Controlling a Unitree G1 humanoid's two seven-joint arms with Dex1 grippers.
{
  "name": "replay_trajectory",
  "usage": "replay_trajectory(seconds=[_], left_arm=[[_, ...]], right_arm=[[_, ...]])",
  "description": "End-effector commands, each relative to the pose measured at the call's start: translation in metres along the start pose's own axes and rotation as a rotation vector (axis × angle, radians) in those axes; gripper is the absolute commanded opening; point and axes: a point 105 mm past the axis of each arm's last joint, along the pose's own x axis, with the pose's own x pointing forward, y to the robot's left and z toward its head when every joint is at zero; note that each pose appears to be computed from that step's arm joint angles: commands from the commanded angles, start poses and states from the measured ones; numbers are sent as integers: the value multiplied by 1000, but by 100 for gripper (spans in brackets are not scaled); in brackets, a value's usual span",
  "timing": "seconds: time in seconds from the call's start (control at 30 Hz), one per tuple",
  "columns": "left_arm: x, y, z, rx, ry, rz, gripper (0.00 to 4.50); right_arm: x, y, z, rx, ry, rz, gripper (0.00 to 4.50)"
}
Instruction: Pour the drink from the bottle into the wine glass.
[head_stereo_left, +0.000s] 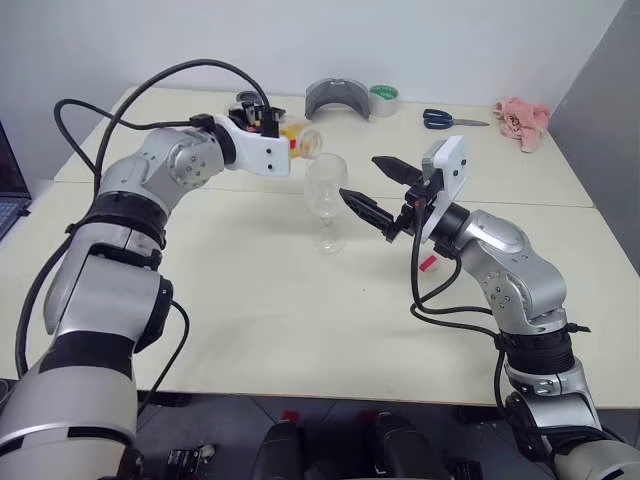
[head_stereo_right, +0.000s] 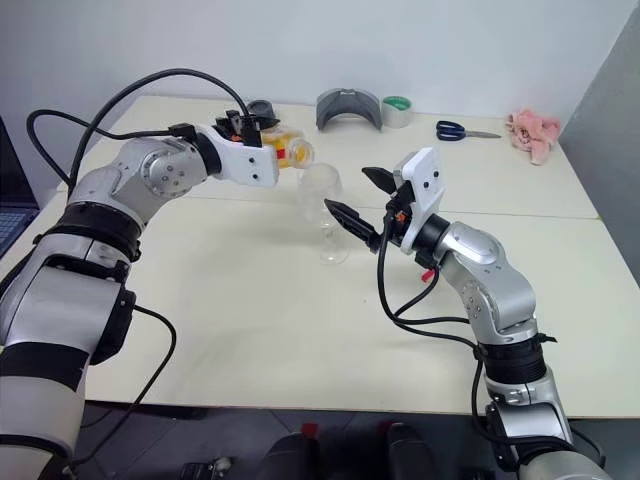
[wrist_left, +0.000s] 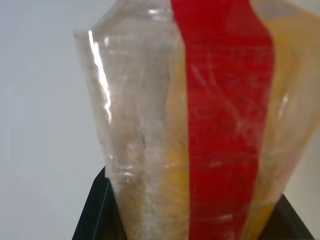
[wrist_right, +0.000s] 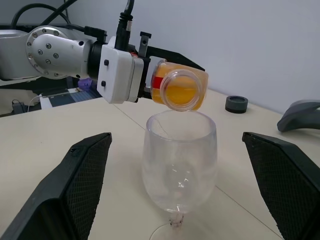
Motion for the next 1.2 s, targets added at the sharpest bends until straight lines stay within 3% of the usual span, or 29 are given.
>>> replay_trajectory(seconds=[0.03,1.2], left_arm=[[-4,32,2,50,-6,89,166],[-4,47,7,163,-23,109,166]], right_arm=[[-3,1,13,-46,-45,-1,450],[-4,-2,11,-46,-36,-21,450]])
